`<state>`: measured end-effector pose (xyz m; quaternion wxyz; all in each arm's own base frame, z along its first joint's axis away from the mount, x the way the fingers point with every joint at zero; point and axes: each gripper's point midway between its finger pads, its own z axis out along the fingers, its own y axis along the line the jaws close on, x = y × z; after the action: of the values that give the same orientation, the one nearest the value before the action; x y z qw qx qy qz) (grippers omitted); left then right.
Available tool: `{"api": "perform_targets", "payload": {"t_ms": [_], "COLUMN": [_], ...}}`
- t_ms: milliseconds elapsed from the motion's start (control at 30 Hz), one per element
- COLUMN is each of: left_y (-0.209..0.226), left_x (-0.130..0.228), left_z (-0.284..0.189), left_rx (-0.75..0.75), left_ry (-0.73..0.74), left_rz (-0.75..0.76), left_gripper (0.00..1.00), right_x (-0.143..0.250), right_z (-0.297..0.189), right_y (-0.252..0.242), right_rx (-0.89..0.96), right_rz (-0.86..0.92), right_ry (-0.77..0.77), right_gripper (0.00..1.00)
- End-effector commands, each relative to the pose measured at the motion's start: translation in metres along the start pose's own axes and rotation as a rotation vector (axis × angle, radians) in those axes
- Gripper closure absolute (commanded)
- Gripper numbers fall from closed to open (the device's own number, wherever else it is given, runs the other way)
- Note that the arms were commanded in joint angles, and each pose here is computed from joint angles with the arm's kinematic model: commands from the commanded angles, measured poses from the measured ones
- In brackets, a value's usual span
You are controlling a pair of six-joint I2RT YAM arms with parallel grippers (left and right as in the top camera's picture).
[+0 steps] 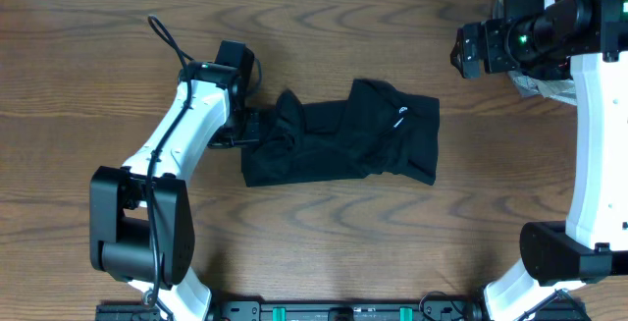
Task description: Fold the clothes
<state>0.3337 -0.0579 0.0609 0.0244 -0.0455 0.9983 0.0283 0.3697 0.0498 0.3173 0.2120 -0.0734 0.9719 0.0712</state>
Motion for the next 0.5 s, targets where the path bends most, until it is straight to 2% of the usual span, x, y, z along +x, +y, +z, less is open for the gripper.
{"api": "perform_targets", "payload": {"t_ms": [0,267,467], "left_y": [-0.007,-0.027,-0.070], "left_x": [0.003,0.008,0.016], "left_z": [0.005,0.017,0.014], "left_rx": [-0.027,-0.032,0.133], "left_ry": [0.001,0.021,0.039], "left_rz": [0.015,0.057,0.099], "left_gripper": [0.91,0.91,0.92], "right_x": [0.000,0.000,-0.001], "right_z": [0.003,0.003,0.003], "right_y": [0.000,0.000,0.000], "right_rx": [-0.016,-0.020,-0.020], "right_rz": [0.021,0.022,0.021], "right_ry": [0.004,0.004,0.001], "right_gripper": [0.02,0.02,0.02]}}
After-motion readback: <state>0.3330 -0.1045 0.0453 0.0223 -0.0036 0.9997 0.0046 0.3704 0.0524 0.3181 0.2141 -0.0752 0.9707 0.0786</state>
